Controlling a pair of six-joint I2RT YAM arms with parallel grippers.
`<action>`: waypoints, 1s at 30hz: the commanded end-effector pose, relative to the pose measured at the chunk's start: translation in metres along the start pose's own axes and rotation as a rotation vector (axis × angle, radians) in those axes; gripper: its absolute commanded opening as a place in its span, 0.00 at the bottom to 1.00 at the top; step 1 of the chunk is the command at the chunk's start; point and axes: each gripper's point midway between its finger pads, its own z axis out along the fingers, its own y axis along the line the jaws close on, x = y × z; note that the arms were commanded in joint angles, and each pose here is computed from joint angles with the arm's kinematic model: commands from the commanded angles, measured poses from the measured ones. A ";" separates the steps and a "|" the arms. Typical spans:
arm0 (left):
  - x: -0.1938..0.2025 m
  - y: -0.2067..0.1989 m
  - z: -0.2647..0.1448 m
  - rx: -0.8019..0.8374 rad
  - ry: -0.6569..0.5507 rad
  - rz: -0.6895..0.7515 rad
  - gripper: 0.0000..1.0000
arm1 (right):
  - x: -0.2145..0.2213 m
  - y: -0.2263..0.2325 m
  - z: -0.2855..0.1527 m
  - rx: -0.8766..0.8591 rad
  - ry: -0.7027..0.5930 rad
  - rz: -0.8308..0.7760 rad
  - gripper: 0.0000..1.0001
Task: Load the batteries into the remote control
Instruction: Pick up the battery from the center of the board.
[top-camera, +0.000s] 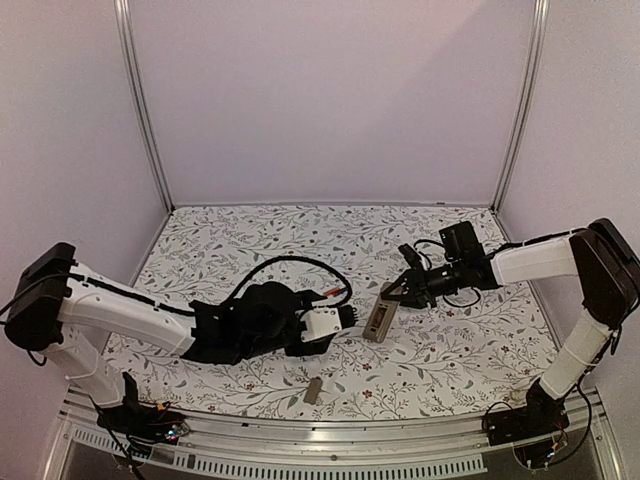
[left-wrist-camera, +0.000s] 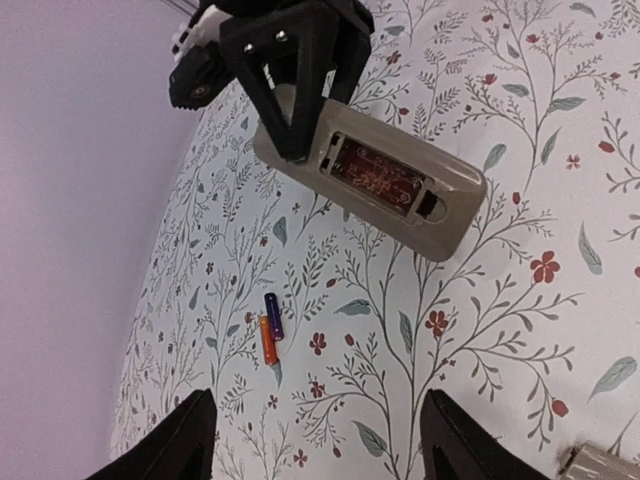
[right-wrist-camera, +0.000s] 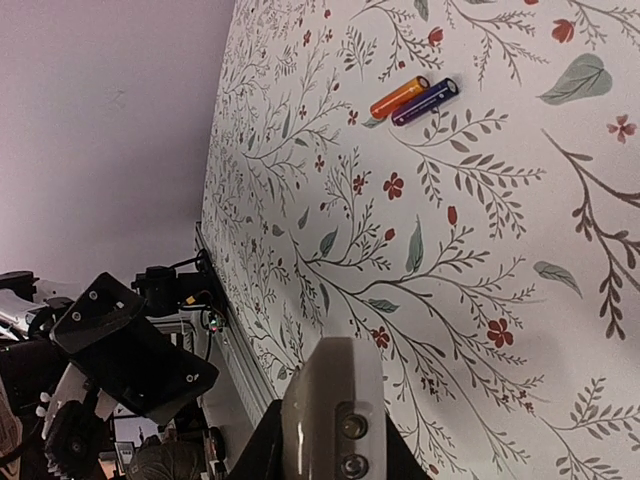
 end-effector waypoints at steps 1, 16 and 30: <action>0.001 0.023 -0.016 0.015 0.043 -0.325 0.72 | 0.001 0.007 -0.012 0.006 -0.033 -0.044 0.00; 0.058 0.080 0.013 0.177 0.272 -0.782 0.65 | 0.006 0.016 -0.046 0.018 -0.125 -0.173 0.00; 0.096 0.061 0.084 0.351 0.425 -0.636 0.49 | 0.015 0.034 -0.063 0.009 -0.175 -0.324 0.00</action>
